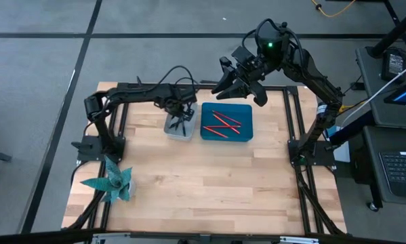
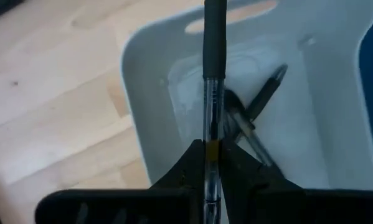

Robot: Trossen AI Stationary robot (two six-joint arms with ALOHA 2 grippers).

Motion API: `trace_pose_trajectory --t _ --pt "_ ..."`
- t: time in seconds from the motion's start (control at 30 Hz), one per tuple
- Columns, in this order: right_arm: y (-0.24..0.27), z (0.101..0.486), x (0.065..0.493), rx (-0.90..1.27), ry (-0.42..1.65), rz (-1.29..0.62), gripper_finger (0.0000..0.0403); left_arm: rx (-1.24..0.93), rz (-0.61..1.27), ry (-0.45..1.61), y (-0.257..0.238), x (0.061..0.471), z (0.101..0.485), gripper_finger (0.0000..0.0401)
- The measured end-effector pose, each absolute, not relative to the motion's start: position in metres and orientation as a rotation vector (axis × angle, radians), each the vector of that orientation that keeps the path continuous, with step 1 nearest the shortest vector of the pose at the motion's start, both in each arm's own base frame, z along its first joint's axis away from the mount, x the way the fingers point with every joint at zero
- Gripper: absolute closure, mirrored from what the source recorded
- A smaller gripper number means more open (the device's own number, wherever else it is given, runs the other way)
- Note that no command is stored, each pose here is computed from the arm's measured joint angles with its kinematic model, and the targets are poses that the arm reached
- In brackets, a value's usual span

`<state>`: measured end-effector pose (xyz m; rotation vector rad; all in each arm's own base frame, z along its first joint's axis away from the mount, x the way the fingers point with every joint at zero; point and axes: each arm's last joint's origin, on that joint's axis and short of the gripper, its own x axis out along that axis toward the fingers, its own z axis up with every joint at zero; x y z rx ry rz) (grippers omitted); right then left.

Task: Sort pens & pencils
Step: Put the black pen into the gray bin

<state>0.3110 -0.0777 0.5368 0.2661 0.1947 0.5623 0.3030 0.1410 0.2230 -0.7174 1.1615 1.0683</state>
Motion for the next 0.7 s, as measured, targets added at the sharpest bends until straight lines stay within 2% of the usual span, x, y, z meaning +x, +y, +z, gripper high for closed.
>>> trace_pose_trajectory --t 0.33,0.7 --pt "-0.078 0.537 0.311 0.266 0.194 0.562 0.0279 -0.739 1.06 1.174 0.133 0.3 0.202 0.0378" --pt "-0.078 0.538 0.311 0.261 0.187 0.563 0.0279 -0.73 1.014 1.168 0.122 0.306 0.201 0.0378"
